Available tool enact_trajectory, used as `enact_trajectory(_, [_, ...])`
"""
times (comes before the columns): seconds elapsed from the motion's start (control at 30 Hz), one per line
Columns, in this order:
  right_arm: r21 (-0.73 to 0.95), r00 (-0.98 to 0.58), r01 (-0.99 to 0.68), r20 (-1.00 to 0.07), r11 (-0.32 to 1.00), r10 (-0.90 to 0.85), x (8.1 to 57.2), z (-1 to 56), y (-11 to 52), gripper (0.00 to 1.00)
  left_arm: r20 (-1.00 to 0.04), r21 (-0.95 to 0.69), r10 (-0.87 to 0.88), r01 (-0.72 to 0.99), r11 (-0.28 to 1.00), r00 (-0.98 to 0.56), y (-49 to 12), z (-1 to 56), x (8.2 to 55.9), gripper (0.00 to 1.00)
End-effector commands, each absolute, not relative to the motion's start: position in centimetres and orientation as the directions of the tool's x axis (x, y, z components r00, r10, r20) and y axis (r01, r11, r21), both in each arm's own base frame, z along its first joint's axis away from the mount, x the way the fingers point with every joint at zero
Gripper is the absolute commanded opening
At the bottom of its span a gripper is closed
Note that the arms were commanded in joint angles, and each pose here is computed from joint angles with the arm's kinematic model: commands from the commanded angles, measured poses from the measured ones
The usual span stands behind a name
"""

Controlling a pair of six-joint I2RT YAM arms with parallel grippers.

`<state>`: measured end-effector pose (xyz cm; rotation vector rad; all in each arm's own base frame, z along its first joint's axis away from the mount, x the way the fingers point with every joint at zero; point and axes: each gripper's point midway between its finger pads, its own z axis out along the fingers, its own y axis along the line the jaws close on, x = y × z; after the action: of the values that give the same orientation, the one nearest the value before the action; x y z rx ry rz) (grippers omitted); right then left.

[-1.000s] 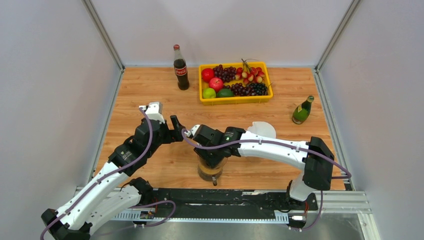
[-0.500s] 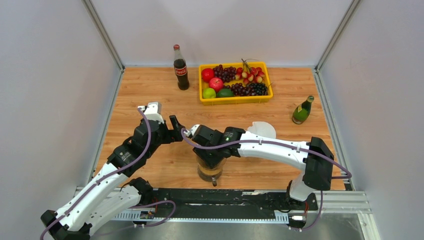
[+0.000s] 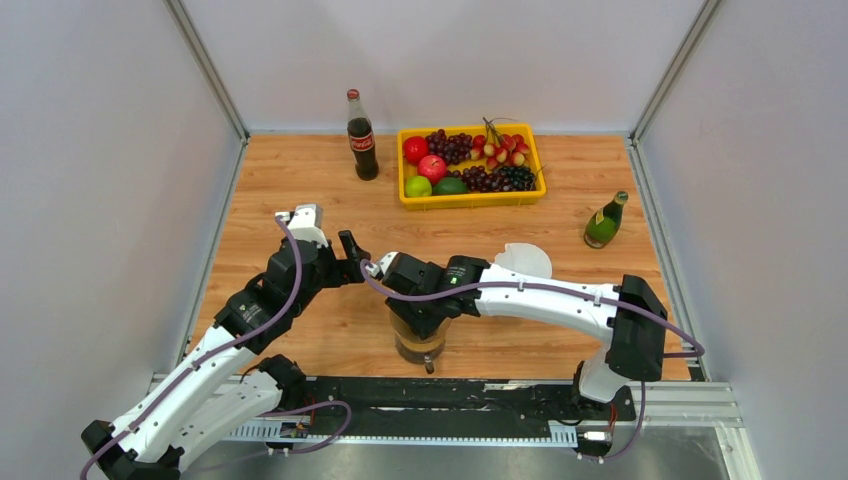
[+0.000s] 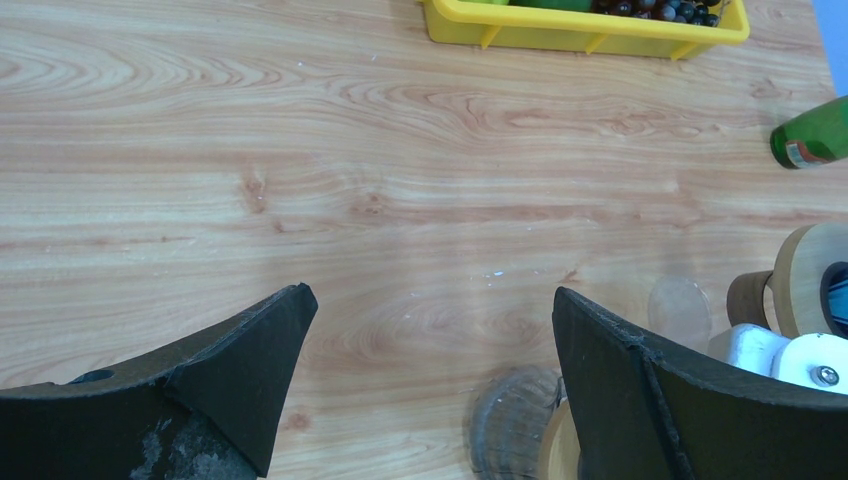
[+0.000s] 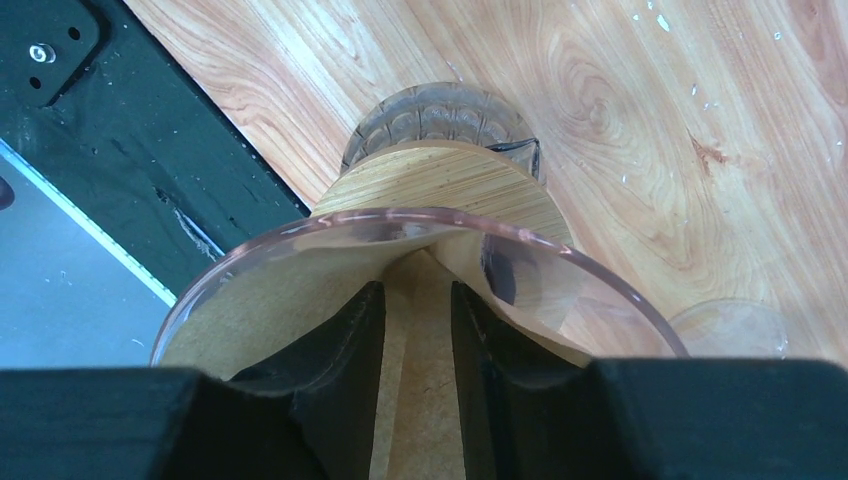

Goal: Place the coffee filter in the dripper

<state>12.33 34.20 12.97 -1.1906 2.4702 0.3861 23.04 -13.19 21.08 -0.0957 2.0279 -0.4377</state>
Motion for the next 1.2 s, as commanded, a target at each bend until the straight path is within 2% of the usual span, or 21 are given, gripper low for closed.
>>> enact_trajectory(0.0, [0.131, -0.573, -0.793, -0.491, 0.595, -0.656, 11.7, 15.7, 35.4, 0.36, -0.842, -0.365, -0.271, 0.124, 0.923, -0.466, -13.3, 21.8, 23.1, 1.0])
enact_trajectory(0.4, [0.135, -0.568, -0.793, -0.517, 0.594, -0.64, 11.6, 17.0, 35.5, 0.46, -0.842, -0.368, -0.273, 0.127, 0.921, -0.465, -13.3, 21.9, 23.1, 1.0])
enact_trajectory(0.6, [0.13, -0.567, -0.792, -0.522, 0.597, -0.638, 11.7, 17.2, 35.6, 0.29, -0.842, -0.367, -0.272, 0.126, 0.922, -0.465, -13.3, 21.9, 23.1, 1.0])
enact_trajectory(0.77, [0.125, -0.566, -0.791, -0.522, 0.599, -0.638, 11.6, 17.2, 35.5, 0.28, -0.842, -0.367, -0.272, 0.125, 0.922, -0.465, -13.3, 21.9, 23.1, 1.0])
enact_trajectory(1.17, [0.147, -0.532, -0.804, -0.612, 0.577, -0.585, 11.6, 21.9, 35.3, 0.31, -0.841, -0.372, -0.274, 0.132, 0.919, -0.466, -13.4, 22.0, 23.1, 1.0])
